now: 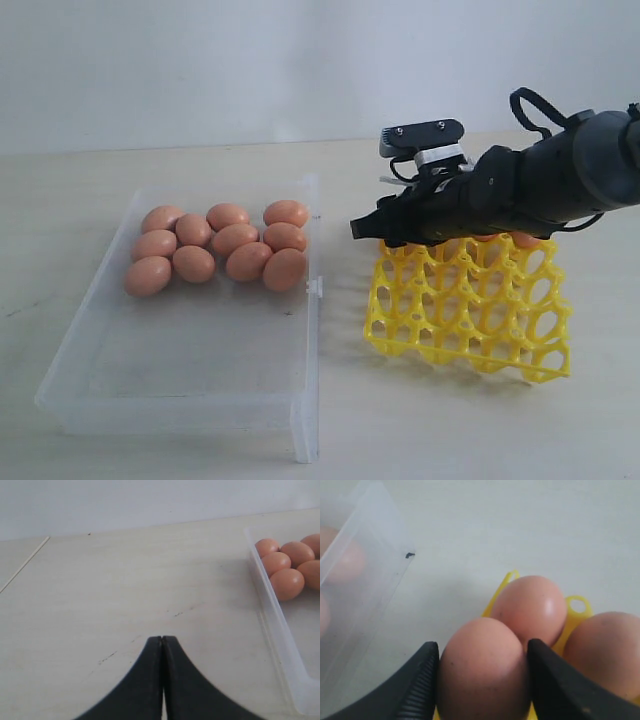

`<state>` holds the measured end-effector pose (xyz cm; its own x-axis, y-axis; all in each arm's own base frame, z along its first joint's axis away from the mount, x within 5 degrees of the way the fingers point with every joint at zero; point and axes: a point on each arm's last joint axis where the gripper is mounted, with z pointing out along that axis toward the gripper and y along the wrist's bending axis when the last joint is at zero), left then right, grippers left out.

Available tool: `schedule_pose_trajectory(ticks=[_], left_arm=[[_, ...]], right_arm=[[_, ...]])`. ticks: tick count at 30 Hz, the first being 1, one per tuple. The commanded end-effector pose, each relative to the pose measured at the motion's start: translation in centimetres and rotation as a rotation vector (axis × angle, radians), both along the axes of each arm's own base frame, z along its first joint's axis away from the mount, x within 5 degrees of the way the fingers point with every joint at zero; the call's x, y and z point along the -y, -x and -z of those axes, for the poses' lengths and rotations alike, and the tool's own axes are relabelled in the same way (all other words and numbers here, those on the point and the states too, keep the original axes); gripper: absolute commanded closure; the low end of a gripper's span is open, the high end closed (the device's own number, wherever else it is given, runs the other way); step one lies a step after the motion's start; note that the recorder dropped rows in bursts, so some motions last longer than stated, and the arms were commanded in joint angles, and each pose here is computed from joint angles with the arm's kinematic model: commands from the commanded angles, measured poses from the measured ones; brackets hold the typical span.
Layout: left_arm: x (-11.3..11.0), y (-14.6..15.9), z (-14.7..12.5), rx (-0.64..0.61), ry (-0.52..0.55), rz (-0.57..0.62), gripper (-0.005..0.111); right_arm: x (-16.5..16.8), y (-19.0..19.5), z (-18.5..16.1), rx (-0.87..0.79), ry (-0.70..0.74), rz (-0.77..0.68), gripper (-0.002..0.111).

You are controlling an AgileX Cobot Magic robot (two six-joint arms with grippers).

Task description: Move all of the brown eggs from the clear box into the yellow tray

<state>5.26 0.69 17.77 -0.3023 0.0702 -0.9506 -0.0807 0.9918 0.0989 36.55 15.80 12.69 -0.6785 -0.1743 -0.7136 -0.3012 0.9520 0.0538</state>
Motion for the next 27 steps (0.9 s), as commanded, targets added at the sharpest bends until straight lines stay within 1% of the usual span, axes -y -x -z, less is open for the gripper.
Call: schedule_pose_trajectory(ticks=[1, 5, 15, 24, 27], left_arm=[[0.06, 0.03, -0.17, 0.011, 0.007, 0.006, 0.107], [0.06, 0.03, -0.17, 0.011, 0.007, 0.006, 0.107], [0.06, 0.03, -0.17, 0.011, 0.007, 0.006, 0.107], [0.06, 0.03, -0.17, 0.011, 0.007, 0.006, 0.107], [0.06, 0.03, -0.17, 0.011, 0.007, 0.006, 0.107]], right_arm=[[0.26, -0.17, 0.27, 0.015, 0.017, -0.002, 0.07], [0.26, -0.17, 0.7, 0.005, 0.021, -0.002, 0.07], [0.29, -0.3, 0.59, 0.023, 0.02, 0.004, 0.07], [0.19, -0.13, 0.72, 0.002, 0.021, -0.005, 0.07], [0.18, -0.1, 0.29, 0.009, 0.017, -0.006, 0.07]])
